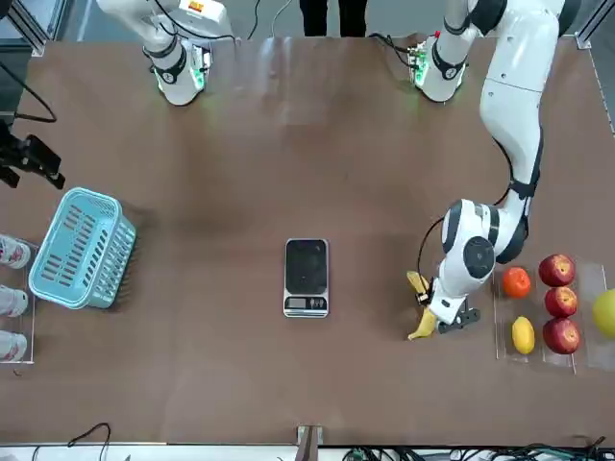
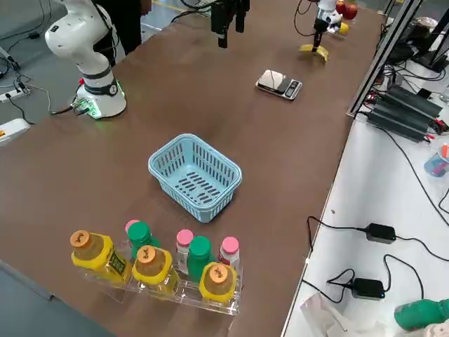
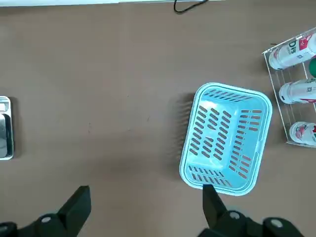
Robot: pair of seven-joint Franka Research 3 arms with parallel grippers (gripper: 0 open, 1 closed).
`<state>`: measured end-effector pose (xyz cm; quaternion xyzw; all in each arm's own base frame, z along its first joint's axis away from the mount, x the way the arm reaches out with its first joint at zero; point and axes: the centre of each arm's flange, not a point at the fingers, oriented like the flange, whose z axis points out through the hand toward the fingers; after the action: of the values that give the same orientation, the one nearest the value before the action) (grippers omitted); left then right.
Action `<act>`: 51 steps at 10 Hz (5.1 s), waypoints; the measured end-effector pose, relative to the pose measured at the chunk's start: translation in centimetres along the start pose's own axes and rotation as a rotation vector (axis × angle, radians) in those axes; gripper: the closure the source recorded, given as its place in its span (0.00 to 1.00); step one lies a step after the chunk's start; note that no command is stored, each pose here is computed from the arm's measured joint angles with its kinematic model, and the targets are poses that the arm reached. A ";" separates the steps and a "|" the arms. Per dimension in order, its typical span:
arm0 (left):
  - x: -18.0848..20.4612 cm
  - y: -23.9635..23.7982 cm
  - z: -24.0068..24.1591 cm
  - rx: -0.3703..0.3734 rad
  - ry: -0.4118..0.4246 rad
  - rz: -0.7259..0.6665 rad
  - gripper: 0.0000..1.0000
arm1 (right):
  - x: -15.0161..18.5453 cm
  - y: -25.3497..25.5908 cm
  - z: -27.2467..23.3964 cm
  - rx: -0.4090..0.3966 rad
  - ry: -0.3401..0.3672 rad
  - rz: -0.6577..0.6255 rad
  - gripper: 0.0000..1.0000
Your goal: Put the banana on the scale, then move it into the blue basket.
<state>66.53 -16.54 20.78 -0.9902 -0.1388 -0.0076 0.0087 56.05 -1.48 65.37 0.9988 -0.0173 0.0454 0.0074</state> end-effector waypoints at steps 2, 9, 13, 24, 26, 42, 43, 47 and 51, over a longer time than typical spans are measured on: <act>-2.7 5.4 -4.8 0.033 -0.031 -0.042 0.66 | 0.0 0.0 0.0 0.000 0.002 0.000 0.00; -12.6 22.0 -13.4 -0.046 -0.040 -0.130 0.65 | 0.3 -0.1 0.3 0.000 0.004 -0.001 0.00; -15.5 28.6 -9.1 -0.125 -0.060 -0.163 0.64 | 0.5 -0.1 0.8 -0.001 -0.002 -0.001 0.00; -19.4 31.1 -2.3 -0.095 -0.146 -0.259 0.53 | 0.6 0.0 0.9 -0.001 -0.002 -0.009 0.00; -19.1 31.2 -2.7 -0.102 -0.139 -0.263 0.25 | 0.6 0.0 0.9 -0.001 -0.002 -0.010 0.00; 2.5 -12.4 -34.8 -0.062 -0.225 -0.040 0.00 | 1.7 -44.7 21.7 0.101 0.021 -0.210 0.00; 2.2 -15.4 -37.1 -0.081 -0.196 0.015 0.00 | 0.4 -47.9 25.1 0.094 0.049 -0.269 0.00; -3.2 -17.5 -44.3 -0.027 -0.072 0.157 0.00 | -4.9 -54.4 36.2 0.076 0.138 -0.437 0.00; -4.6 -17.7 -43.5 -0.023 -0.023 0.245 0.00 | -6.0 -54.6 39.3 0.026 0.118 -0.478 0.00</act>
<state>56.64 -1.64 64.43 -0.9998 -0.0167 0.0034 -0.0036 55.55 52.61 24.93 0.9701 0.2205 0.1009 0.0062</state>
